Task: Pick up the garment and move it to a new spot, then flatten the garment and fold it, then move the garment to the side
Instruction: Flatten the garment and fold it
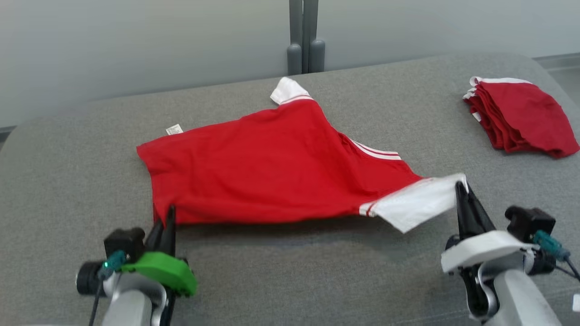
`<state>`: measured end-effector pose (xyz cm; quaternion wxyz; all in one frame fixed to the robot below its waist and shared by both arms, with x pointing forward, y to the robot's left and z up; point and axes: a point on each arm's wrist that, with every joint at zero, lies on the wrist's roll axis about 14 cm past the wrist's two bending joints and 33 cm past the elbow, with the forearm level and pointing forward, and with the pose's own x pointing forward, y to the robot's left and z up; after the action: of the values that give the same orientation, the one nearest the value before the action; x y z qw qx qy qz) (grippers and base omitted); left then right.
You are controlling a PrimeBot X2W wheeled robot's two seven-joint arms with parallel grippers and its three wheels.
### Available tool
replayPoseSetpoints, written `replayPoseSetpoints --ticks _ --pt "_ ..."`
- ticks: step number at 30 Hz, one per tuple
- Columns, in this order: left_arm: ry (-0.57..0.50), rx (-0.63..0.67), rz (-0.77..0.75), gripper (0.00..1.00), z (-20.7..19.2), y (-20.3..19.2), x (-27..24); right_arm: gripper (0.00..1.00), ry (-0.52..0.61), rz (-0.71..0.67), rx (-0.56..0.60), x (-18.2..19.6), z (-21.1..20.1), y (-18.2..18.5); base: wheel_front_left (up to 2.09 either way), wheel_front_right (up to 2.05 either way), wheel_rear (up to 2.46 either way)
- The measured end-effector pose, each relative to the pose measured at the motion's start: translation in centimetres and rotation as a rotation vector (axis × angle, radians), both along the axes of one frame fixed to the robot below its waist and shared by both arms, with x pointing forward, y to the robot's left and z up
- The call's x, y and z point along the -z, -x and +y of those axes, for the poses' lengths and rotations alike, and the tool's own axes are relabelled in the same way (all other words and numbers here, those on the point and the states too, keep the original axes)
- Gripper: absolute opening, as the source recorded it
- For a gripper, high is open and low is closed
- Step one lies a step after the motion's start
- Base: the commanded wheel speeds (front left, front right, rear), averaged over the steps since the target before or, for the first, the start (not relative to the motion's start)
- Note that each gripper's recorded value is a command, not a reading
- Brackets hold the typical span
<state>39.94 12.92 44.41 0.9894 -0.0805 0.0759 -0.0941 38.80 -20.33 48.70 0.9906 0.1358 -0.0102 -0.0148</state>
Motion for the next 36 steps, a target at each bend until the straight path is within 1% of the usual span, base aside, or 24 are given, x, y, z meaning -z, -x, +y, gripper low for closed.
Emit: replayPoseSetpoints --ticks 3,8,9,11,14,16,17,18,20,21,24,26,27,29,33,36 --pt "-0.047 0.058 -0.089 0.0 -0.8 -4.1 -3.0 0.0 0.004 -0.083 -0.015 -2.8 0.4 -2.8 0.0 0.0 0.0" --pt "-0.16 0.177 -0.174 0.0 -3.1 -11.1 -6.4 0.0 0.02 -0.134 -0.083 -4.9 2.6 -8.5 0.0 0.0 0.0" --pt "-0.16 0.177 -0.174 0.0 -3.1 -11.1 -6.4 0.0 0.02 -0.134 -0.083 -4.9 2.6 -8.5 0.0 0.0 0.0" --pt "-0.212 0.205 -0.233 0.0 -3.5 -14.6 -9.0 0.0 0.059 -0.199 -0.111 -7.5 3.1 -12.0 0.0 0.0 0.0" --pt "-0.293 0.2 -0.304 0.0 -2.5 -19.5 -12.3 0.0 0.096 -0.306 -0.126 -12.1 3.5 -17.3 0.0 0.0 0.0" --pt "-0.338 0.186 -0.338 0.0 -1.7 -22.2 -13.8 0.0 0.196 -0.357 -0.147 -14.6 3.8 -20.2 0.0 0.0 0.0" --pt "-0.376 0.179 -0.345 0.0 -1.2 -23.4 -14.4 0.0 0.212 -0.377 -0.135 -15.8 3.4 -21.6 0.0 0.0 0.0" --pt "-0.392 0.164 -0.369 0.0 -0.7 -24.6 -15.5 0.0 0.276 -0.398 -0.128 -17.0 2.9 -22.8 0.0 0.0 0.0" --pt "-0.447 0.147 -0.473 0.0 -0.5 -26.4 -19.2 0.0 0.332 -0.466 -0.081 -20.6 1.5 -24.6 0.0 0.0 0.0" --pt "-0.463 0.131 -0.531 0.0 -0.5 -27.1 -21.4 0.0 0.401 -0.508 -0.064 -22.7 1.1 -25.2 0.0 0.0 0.0" --pt "-0.479 0.076 -0.653 0.0 -0.3 -27.7 -26.5 0.0 0.479 -0.64 0.03 -29.0 -0.9 -25.4 0.0 0.0 0.0" --pt "-0.5 0.061 -0.695 0.0 0.1 -27.4 -28.4 0.0 0.491 -0.679 0.066 -31.1 -1.3 -25.2 0.0 0.0 0.0" --pt "-0.499 0.049 -0.716 0.0 0.3 -27.2 -29.3 0.0 0.509 -0.687 0.073 -31.7 -1.2 -25.1 0.0 0.0 0.0" --pt "-0.483 0.036 -0.743 0.0 0.7 -27.0 -30.2 0.0 0.506 -0.691 0.083 -32.1 -1.1 -25.3 0.0 0.0 0.0" --pt "-0.462 0.042 -0.604 0.0 2.4 -28.5 -23.7 0.0 0.467 -0.586 0.02 -26.8 0.6 -27.9 0.0 0.0 0.0" --pt "-0.424 0.044 -0.475 0.0 3.4 -29.2 -17.0 0.0 0.425 -0.515 0.008 -22.3 0.1 -29.2 0.0 0.0 0.0"
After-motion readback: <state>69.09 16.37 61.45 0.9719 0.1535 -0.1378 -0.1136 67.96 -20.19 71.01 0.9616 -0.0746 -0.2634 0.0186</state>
